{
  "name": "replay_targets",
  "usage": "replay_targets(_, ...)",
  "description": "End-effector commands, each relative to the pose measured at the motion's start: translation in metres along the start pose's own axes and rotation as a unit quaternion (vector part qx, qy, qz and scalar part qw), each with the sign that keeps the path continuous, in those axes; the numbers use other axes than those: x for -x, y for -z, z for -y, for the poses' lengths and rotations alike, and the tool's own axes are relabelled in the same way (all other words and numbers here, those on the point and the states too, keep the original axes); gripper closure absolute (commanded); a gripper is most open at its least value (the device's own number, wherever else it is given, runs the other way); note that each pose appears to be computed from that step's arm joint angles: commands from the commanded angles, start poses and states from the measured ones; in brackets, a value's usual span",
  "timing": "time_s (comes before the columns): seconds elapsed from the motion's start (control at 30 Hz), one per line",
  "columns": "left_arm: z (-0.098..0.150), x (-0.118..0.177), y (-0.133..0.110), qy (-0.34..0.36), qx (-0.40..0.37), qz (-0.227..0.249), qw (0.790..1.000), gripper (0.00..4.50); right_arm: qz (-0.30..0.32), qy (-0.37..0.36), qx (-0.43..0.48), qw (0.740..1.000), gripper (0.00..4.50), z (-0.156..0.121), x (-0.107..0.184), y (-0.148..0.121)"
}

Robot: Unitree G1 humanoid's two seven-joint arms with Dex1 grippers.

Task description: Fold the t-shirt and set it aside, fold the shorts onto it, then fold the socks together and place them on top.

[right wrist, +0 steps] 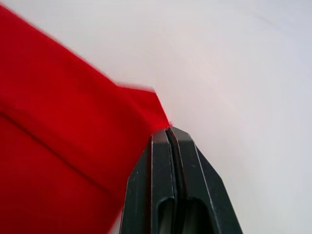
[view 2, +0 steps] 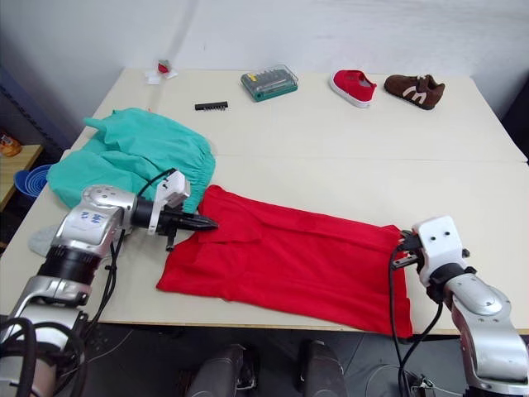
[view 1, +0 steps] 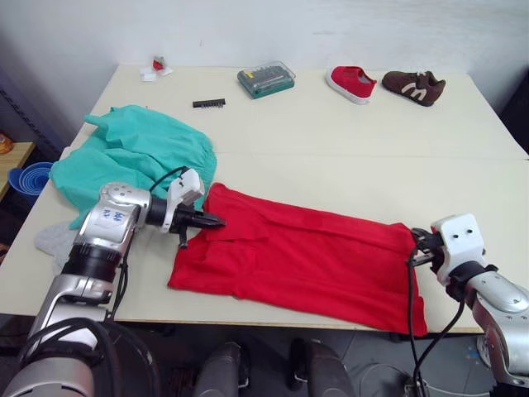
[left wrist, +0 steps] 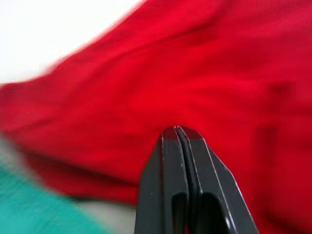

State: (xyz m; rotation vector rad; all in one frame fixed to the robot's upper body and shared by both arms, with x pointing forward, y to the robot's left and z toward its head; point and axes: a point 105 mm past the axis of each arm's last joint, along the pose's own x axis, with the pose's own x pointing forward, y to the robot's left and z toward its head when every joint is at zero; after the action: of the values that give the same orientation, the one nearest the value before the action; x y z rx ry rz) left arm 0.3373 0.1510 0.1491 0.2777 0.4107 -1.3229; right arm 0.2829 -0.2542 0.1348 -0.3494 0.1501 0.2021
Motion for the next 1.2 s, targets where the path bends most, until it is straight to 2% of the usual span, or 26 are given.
replay_targets(0.03,0.016,0.000,-0.026,0.018,-0.033,0.036,0.999,4.46,0.043,-0.046,-0.002,0.998,4.50,-0.020,0.001,-0.025)
replay_targets(0.13,0.017,-0.018,-0.017,0.005,-0.045,0.011,0.999,4.46,0.028,-0.075,-0.007,0.997,4.50,-0.037,-0.005,-0.019)
replay_targets(0.27,0.003,-0.034,0.025,-0.038,-0.073,-0.088,0.993,4.46,-0.030,-0.083,-0.005,0.996,4.50,-0.047,-0.015,0.007)
replay_targets(0.43,-0.014,-0.018,0.044,-0.077,-0.067,-0.123,0.987,4.46,-0.097,-0.025,0.004,0.995,4.50,-0.020,-0.010,0.036)
replay_targets(0.5,-0.014,-0.010,0.044,-0.078,-0.061,-0.118,0.988,4.46,-0.102,-0.008,0.003,0.995,4.50,-0.010,-0.003,0.038)
replay_targets(0.57,-0.008,0.000,0.035,-0.063,-0.049,-0.094,0.992,4.46,-0.086,-0.002,-0.005,0.996,4.50,-0.002,0.004,0.029)
replay_targets(0.67,0.011,0.013,0.010,-0.020,-0.041,-0.032,0.998,4.46,-0.041,-0.023,-0.029,0.998,4.50,-0.003,0.010,0.007)
replay_targets(0.77,0.003,0.024,-0.013,-0.067,-0.042,0.006,0.997,4.46,-0.049,-0.046,0.010,0.998,4.50,0.001,0.017,-0.002)
replay_targets(0.8,0.005,0.027,-0.026,-0.070,-0.050,0.030,0.996,4.29,-0.055,-0.055,0.032,0.996,4.50,0.005,0.018,-0.005)
replay_targets(0.83,0.014,0.030,-0.041,-0.045,-0.055,0.058,0.996,4.09,-0.063,-0.069,0.049,0.994,4.50,0.010,0.019,-0.009)
replay_targets(0.9,0.042,0.034,-0.067,0.039,-0.058,0.104,0.992,3.59,-0.073,-0.097,0.079,0.989,4.50,0.019,0.017,-0.019)
replay_targets(0.97,0.055,0.033,-0.079,0.078,-0.063,0.121,0.988,2.95,-0.086,-0.127,0.096,0.984,4.13,0.023,0.014,-0.025)
replay_targets(1.03,0.064,0.029,-0.086,0.099,-0.077,0.131,0.983,2.31,-0.104,-0.154,0.121,0.975,3.60,0.026,0.010,-0.027)
replay_targets(1.1,0.070,0.022,-0.089,0.113,-0.090,0.133,0.980,1.67,-0.123,-0.160,0.137,0.970,2.89,0.035,0.002,-0.028)
replay_targets(1.2,0.071,0.012,-0.088,0.110,-0.103,0.134,0.979,0.75,-0.151,-0.184,0.124,0.963,1.91,0.039,-0.008,-0.024)
